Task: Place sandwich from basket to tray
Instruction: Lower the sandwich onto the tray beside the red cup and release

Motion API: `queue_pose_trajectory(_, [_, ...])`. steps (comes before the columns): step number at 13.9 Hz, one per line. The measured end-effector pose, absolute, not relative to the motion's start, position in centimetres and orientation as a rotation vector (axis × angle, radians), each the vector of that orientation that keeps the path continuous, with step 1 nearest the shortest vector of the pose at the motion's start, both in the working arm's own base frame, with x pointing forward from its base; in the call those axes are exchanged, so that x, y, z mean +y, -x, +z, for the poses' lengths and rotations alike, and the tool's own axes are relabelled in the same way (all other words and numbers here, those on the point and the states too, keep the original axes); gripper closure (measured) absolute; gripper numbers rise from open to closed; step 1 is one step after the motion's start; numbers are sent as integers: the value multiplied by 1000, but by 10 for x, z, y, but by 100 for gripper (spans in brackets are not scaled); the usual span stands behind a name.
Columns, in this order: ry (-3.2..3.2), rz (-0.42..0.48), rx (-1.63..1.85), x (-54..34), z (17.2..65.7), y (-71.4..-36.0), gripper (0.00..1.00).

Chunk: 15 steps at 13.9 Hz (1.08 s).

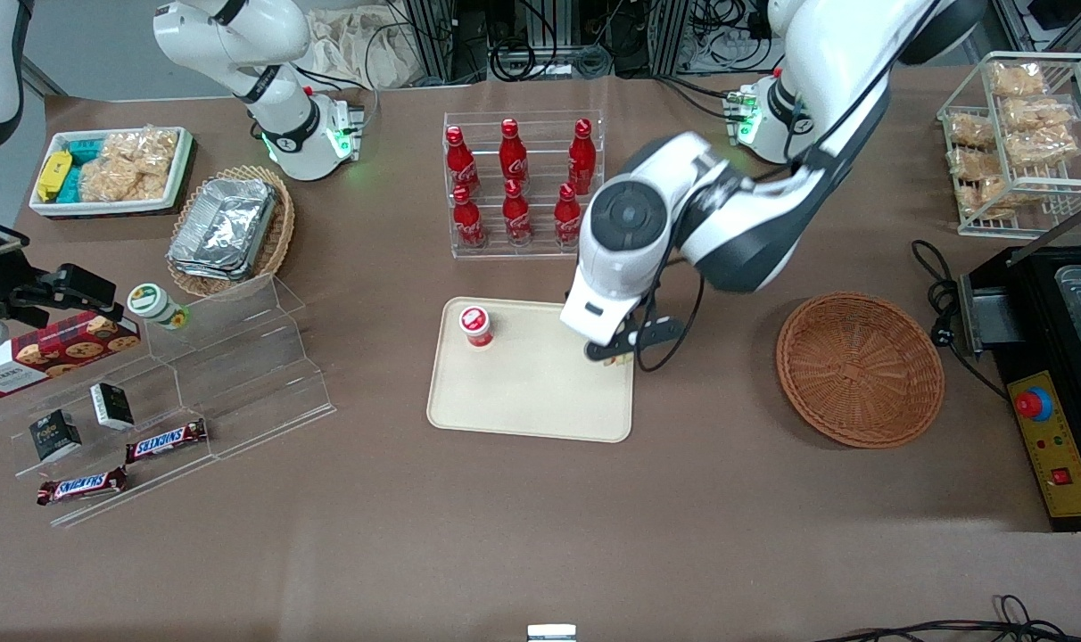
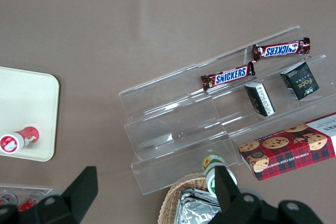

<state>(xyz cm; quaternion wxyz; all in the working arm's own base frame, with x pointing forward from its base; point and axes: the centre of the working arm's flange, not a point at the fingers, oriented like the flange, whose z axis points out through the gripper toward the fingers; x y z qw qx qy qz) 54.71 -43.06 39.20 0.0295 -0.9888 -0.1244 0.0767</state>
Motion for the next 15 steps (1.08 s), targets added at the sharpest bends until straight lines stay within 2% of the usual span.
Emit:
queue_pose_trajectory(3, [2997,276,-358,-425,320,-561,86])
queue_pose_trajectory(6, [3011,294,-371,-424,280,-570,86])
queue_pose_trajectory(14, [3022,245,-398,-423,243,-579,86])
queue_pose_trajectory(15, [3027,242,-398,-424,243,-579,83])
